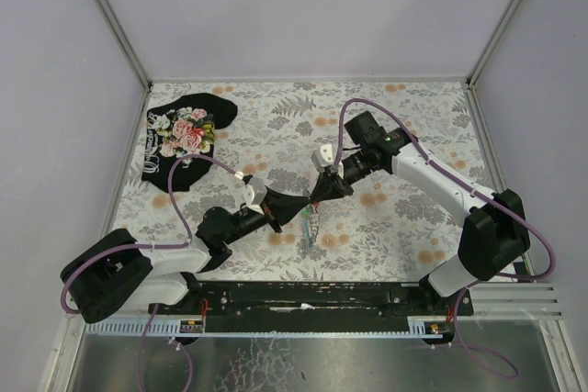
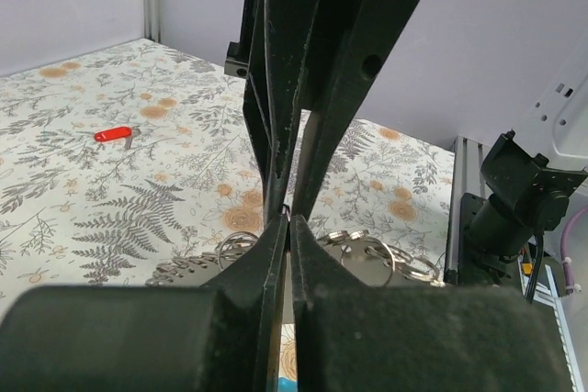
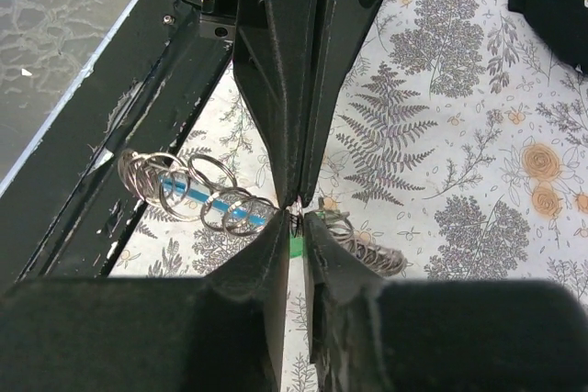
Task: Remove the keys from the keyring
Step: Remove the key from the keyring.
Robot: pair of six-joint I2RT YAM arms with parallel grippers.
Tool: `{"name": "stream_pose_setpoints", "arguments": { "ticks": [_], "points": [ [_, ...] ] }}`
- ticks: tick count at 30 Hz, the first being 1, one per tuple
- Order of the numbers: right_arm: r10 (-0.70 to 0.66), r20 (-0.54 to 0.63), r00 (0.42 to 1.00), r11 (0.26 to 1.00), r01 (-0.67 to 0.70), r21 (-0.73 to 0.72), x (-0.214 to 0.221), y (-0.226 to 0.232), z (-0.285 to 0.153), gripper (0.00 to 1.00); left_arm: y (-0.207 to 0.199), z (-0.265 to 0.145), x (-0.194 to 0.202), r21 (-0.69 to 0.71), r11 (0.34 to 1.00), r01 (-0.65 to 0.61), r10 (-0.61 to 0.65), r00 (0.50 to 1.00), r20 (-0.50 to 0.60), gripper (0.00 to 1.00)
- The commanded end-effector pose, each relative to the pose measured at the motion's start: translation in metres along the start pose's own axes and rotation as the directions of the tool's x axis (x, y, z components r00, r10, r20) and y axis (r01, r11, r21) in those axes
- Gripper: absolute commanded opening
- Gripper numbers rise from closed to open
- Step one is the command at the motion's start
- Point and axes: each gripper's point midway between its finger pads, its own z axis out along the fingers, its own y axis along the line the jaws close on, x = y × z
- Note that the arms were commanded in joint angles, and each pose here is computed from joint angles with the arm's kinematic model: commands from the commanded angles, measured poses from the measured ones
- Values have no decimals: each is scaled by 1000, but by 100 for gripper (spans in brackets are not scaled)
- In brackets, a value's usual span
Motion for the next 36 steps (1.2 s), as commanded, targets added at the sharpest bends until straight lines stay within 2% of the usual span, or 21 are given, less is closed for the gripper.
{"name": "stream_pose_setpoints", "arguments": {
  "ticks": [1,3,4,8,12,15,20,24,30,36],
  "points": [
    [-33,11,999,999,34,-8,-11,5,1,12,-4,9,-41,12,999,-36,34,988,148,0],
    [-38,12,999,999,39,-11,-13,6,0,2,-3,8,-40,10,999,-34,32,989,145,0],
    [-42,11,999,999,42,-12,-14,7,-1,0,-3,8,-39,8,999,-33,31,989,143,0],
    [-45,-48,998,999,46,3,-11,5,-6,0,-1,5,-36,-5,1000,-26,26,991,133,1],
    [-46,-163,986,998,50,24,-3,4,-13,0,3,-2,-30,-29,998,-57,59,996,63,29],
    [-50,-274,961,998,57,18,6,7,-15,0,6,-7,-23,-31,994,-108,107,994,-33,41],
    [-45,-447,893,998,57,13,16,11,-23,0,6,-14,-16,-4,988,-157,155,980,-127,44],
    [-35,-565,824,998,56,21,22,11,-34,0,5,-19,-11,-7,993,-115,114,989,-98,44],
    [-23,-645,764,999,49,23,25,15,-38,0,3,-16,-9,-12,1000,28,-28,1000,-11,44],
    [-10,-664,748,998,47,37,17,14,-39,0,-3,0,-14,51,998,38,-40,999,35,47]
  ]
}}
